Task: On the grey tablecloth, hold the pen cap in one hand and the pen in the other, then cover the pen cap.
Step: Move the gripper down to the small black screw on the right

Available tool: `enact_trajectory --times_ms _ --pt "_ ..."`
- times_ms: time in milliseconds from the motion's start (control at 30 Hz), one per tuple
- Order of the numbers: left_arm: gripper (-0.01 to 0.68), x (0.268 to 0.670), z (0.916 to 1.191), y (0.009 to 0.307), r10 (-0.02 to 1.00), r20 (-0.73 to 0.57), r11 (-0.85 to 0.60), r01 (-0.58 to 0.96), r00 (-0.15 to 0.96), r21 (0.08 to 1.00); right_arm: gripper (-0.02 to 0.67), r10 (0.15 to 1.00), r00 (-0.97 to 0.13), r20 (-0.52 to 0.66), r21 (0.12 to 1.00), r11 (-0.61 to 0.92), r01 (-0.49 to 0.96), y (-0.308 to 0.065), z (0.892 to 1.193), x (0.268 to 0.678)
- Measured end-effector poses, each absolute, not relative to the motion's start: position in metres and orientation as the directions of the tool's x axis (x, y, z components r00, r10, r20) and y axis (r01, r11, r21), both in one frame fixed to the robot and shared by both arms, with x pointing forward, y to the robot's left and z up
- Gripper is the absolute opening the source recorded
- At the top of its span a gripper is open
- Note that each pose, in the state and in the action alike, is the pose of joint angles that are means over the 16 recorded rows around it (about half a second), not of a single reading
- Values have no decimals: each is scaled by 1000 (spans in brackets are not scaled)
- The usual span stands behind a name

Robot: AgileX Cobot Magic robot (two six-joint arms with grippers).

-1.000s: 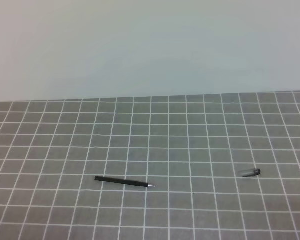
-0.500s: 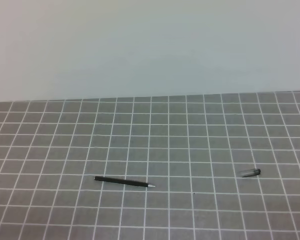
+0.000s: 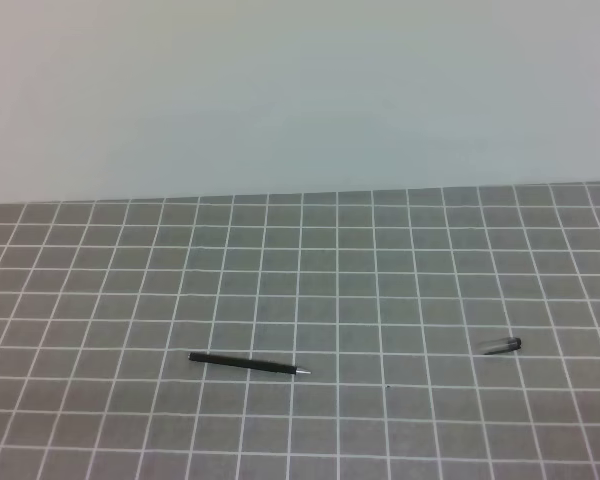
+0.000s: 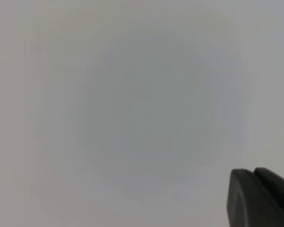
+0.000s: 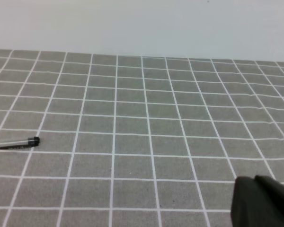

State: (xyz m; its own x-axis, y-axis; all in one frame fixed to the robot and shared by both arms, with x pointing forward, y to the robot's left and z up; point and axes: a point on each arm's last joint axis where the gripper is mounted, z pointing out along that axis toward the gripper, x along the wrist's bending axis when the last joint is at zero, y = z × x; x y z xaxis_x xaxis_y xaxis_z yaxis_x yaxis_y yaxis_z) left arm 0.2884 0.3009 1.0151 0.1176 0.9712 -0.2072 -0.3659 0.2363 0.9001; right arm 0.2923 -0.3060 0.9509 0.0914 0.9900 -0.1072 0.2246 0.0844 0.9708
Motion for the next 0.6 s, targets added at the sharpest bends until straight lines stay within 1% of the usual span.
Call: enact_trajectory --times_ms 200,333,467,600 --pt "-3 283 1026 302 966 -218 259 -479 142 838 -4 990 92 -111 971 88 221 -306 951 292" --pt "-3 280 1031 302 960 -224 279 -528 167 802 -3 989 92 -115 975 94 200 -306 953 293" --pt "-3 278 1037 301 956 -218 291 -549 195 784 -2 989 92 -118 984 104 148 -306 958 294" --pt "-3 274 1049 298 955 -201 292 -556 219 778 -2 989 91 -120 992 115 58 -305 966 294"
